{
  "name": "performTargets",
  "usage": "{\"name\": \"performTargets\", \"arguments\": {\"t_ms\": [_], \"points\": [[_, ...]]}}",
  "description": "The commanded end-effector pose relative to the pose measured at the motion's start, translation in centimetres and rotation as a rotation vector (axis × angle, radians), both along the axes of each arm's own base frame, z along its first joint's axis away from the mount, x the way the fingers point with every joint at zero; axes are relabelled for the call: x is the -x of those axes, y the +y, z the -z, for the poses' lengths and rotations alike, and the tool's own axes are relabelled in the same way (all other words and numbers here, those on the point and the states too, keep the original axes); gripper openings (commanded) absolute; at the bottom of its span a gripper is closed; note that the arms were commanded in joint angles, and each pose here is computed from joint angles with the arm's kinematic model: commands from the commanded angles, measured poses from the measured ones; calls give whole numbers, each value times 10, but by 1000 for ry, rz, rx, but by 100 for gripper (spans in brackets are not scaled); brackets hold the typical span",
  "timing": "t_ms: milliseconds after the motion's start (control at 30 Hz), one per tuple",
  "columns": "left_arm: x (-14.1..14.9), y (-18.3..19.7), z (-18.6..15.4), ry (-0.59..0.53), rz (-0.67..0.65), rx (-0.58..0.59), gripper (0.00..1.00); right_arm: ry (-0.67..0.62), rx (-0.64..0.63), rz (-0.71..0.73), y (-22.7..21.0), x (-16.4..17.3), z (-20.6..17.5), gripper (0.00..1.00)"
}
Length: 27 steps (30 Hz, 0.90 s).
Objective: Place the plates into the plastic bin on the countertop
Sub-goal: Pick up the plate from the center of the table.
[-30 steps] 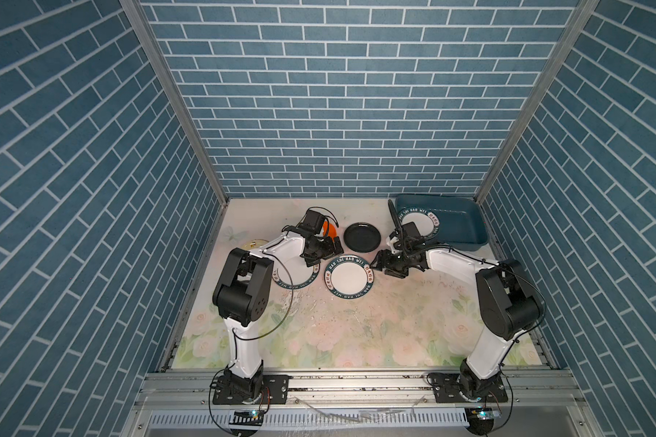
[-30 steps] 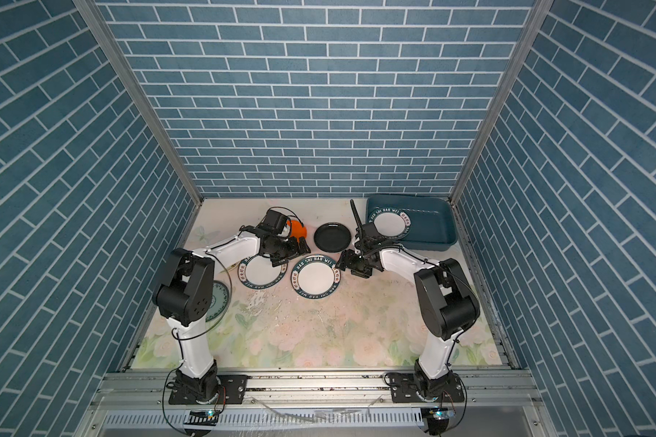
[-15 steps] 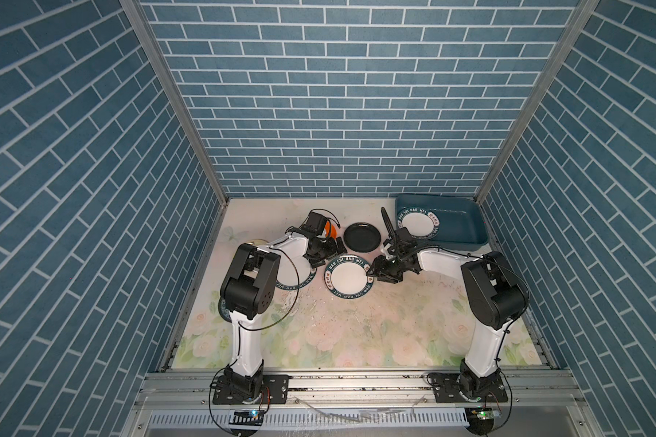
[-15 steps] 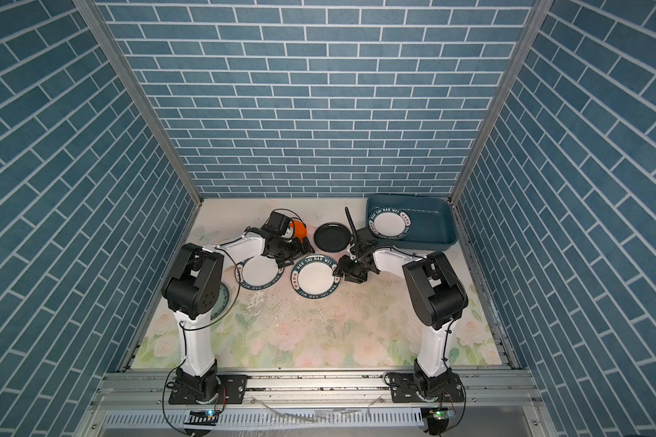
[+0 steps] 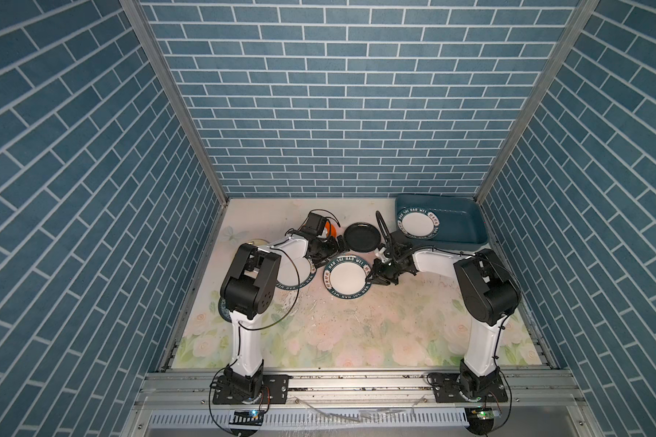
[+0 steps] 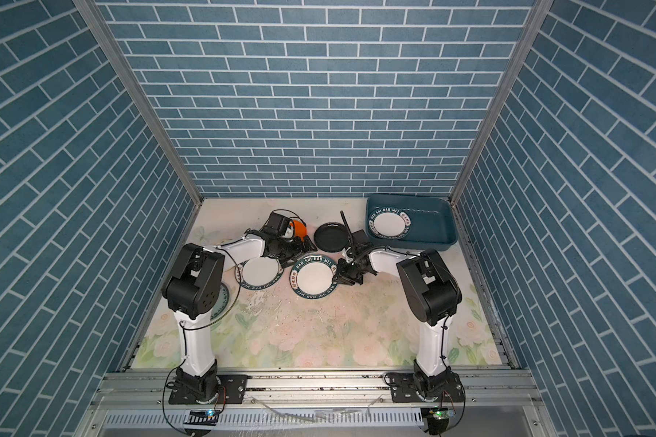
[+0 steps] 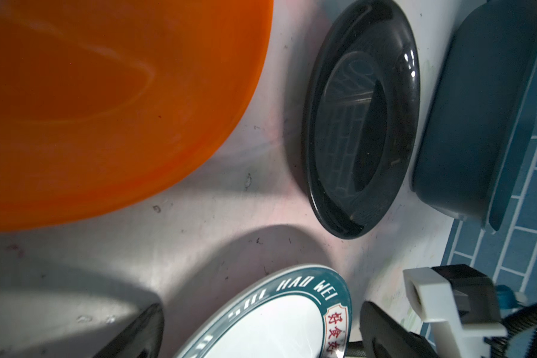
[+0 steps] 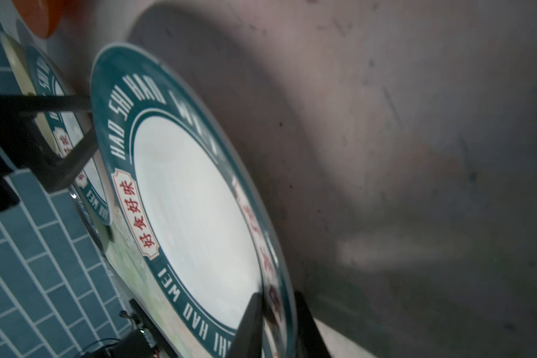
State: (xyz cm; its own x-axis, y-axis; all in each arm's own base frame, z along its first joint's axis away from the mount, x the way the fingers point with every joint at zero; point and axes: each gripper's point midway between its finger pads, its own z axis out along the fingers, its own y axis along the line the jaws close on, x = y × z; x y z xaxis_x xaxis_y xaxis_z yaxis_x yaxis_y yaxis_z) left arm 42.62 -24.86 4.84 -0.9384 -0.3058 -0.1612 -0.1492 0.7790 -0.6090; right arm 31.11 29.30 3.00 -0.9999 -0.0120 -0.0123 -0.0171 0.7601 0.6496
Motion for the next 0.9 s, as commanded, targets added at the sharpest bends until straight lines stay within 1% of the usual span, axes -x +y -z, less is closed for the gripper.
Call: {"name": "performTargets", "arguments": {"t_ms": [0, 133, 267, 400, 500, 600, 733, 867], "points": [[20, -5, 24, 96, 22, 10, 100, -49, 17, -39, 8, -6, -2, 0], [17, -6, 17, 81, 27, 21, 100, -76, 30, -39, 6, -11, -11, 0], [5, -1, -12, 15, 30, 41, 100, -114, 20, -35, 6, -16, -32, 0], [-14, 16, -65, -102, 19, 64, 100, -167, 12, 5, -1, -25, -60, 0], [-27, 29, -113, -209, 10, 91, 100, -228, -20, 45, -9, -36, -91, 0], [-31, 36, -155, -298, 19, 104, 100, -297, -54, 87, -21, -48, -127, 0], [-31, 37, -192, -376, 35, 112, 100, -388, -82, 174, -51, -67, -172, 0], [-31, 34, -217, -432, 42, 149, 100, -436, -64, 290, -93, -87, -201, 0]]}}
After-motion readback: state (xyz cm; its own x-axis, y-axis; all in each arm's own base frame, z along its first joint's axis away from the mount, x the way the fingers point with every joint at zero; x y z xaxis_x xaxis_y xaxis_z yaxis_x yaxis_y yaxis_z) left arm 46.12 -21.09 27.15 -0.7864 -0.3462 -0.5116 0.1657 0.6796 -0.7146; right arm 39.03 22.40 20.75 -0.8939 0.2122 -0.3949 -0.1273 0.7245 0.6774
